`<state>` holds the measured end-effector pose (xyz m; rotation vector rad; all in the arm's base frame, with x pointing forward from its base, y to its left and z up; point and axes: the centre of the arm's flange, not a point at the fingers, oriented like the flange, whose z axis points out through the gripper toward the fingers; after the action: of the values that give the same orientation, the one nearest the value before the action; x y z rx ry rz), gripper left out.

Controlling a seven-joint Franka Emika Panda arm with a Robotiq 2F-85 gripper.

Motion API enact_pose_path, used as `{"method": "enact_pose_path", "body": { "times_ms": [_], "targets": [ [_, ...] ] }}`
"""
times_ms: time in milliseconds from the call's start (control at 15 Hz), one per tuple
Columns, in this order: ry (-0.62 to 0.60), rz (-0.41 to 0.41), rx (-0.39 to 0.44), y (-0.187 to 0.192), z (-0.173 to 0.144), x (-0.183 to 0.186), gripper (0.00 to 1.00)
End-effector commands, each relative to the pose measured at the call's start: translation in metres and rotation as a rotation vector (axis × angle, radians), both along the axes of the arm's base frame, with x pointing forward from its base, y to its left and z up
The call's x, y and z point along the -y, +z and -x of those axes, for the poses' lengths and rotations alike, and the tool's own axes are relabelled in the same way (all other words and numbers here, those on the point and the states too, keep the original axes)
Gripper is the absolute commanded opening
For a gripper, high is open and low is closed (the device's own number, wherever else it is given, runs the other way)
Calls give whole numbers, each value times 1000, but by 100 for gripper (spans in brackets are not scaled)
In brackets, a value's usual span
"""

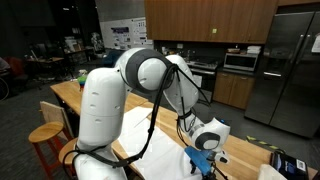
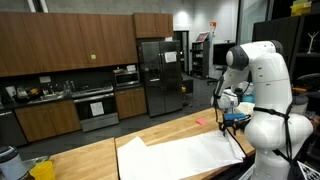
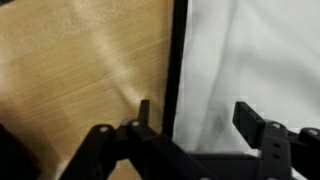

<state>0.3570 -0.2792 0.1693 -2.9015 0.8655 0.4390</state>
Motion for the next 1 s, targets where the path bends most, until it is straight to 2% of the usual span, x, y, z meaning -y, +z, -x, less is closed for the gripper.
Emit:
{"method": "enact_pose_path", "body": {
  "times_ms": [0, 333, 467, 933],
  "targets": [
    [-40, 23, -18, -10, 6, 7, 53],
    [-62, 35, -8, -7, 4, 8, 16],
    [-83, 64, 4, -2, 2, 11, 0],
    [-209, 289, 141, 54, 12, 49, 1]
  ]
}}
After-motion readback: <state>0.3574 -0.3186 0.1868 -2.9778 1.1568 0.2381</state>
